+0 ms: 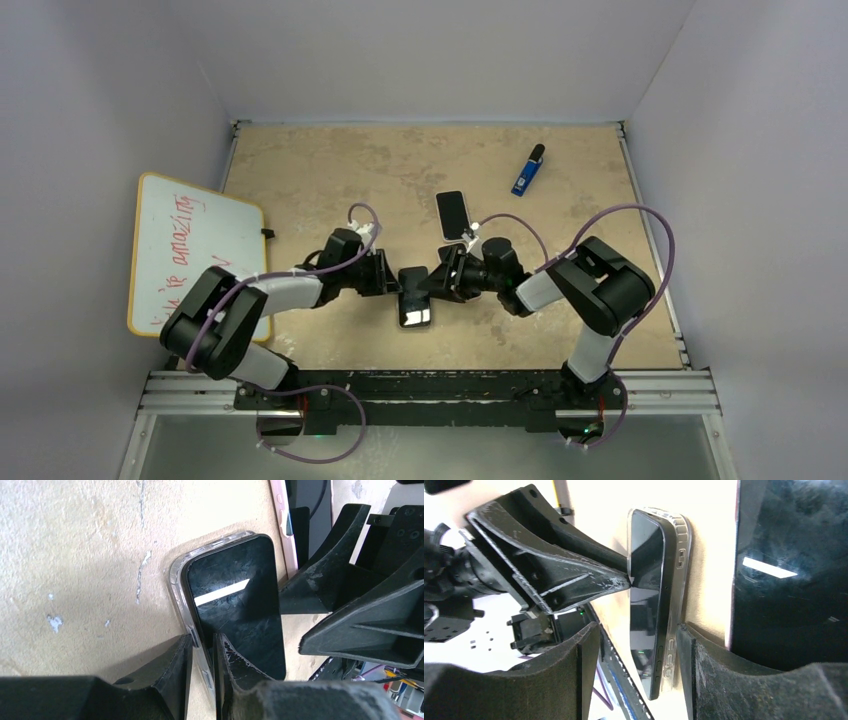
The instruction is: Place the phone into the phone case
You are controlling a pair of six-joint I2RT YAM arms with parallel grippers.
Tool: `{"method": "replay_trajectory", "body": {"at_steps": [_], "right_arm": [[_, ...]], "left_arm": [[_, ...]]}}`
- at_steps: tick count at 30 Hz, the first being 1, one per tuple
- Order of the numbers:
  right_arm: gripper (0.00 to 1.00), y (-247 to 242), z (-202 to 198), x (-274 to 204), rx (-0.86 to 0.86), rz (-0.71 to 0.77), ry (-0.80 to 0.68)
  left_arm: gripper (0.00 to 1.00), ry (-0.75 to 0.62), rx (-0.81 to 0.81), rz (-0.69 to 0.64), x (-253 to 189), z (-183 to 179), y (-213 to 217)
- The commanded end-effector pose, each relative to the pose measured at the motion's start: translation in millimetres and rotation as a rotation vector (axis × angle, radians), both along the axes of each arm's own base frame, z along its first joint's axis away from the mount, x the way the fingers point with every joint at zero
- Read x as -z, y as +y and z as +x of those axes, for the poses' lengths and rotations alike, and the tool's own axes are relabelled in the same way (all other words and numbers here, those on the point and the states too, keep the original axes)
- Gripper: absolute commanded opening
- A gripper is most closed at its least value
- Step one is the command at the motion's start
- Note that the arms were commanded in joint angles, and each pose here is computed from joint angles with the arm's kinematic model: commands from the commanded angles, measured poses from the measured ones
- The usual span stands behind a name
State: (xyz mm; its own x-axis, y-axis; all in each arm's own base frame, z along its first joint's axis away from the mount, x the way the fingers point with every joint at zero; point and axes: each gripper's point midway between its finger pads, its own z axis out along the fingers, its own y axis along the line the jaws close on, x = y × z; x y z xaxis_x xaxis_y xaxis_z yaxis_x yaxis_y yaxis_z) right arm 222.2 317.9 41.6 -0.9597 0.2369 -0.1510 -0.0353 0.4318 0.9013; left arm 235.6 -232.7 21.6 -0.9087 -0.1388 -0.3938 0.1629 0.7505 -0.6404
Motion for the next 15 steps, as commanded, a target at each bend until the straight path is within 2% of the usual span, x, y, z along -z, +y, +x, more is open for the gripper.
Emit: {"method": "replay_trajectory", "body": {"at_steps": [1, 7, 15], "right_arm": [[0.59, 19, 8, -60, -0.02, 0.21, -0.143], [0.59, 18, 10, -62, -0.011, 0.195, -0.169], [0.6, 23, 11, -52, -0.044, 0.168, -0.14]], "left_arm": [[0.22, 0.024, 0.048, -0.1, -13, -18, -12], [0.21, 0.049, 0.027, -0.176, -21, -27, -16], [0.21, 0.047, 0.022, -0.16, -15, -26, -14]]}}
